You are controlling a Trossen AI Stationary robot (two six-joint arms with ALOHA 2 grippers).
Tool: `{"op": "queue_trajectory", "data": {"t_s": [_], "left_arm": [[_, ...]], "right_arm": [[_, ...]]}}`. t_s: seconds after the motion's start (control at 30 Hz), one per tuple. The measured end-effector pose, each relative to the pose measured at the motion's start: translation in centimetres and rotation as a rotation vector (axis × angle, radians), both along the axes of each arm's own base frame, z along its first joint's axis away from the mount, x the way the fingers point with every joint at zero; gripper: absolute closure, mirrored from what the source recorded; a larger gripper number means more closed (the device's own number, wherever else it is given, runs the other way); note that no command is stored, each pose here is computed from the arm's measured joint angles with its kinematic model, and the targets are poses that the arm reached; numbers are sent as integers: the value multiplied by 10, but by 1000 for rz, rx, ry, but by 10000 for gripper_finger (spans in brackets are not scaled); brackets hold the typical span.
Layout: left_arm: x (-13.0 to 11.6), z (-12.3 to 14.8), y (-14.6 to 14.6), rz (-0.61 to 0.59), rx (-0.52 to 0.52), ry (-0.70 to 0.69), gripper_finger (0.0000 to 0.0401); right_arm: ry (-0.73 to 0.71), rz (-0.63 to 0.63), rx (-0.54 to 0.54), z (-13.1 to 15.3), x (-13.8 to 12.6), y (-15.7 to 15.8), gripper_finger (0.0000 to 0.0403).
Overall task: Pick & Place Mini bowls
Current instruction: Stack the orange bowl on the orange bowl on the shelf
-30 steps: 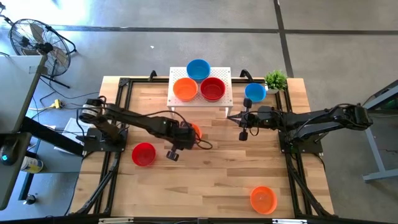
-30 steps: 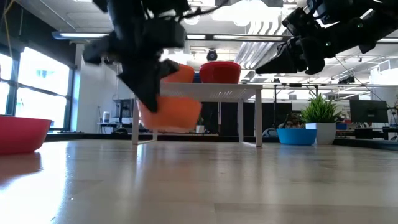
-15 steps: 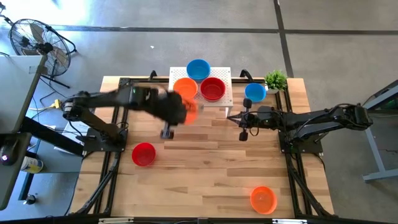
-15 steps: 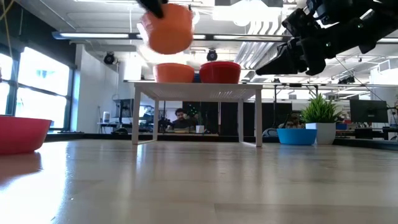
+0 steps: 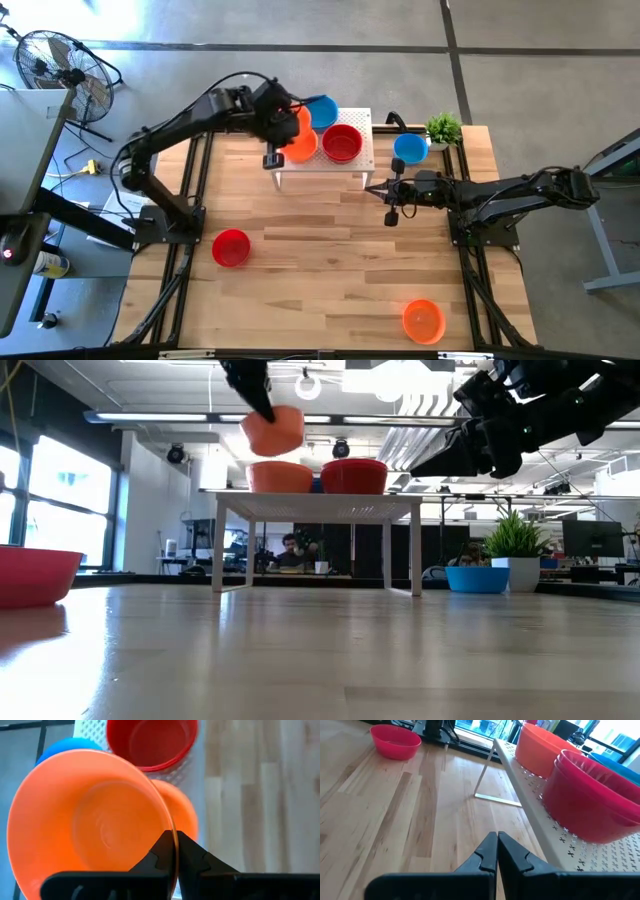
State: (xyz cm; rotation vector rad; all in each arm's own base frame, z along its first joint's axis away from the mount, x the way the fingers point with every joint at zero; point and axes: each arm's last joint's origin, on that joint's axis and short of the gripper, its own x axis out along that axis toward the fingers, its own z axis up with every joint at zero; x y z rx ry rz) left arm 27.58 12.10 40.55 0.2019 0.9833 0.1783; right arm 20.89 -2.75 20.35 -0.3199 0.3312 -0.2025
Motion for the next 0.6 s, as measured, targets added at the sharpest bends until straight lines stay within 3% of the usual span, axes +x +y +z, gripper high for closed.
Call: {"op": "queue_trajectory", "data": {"t_s": [0.3, 0.6], "left_arm": [[24, -28, 20, -4, -15, 81, 400], [25, -35, 20, -12, -46, 124, 400]], "right_arm": [[2, 1, -3, 0, 0, 0, 403], [9, 1, -3, -1, 0, 0, 403]]}}
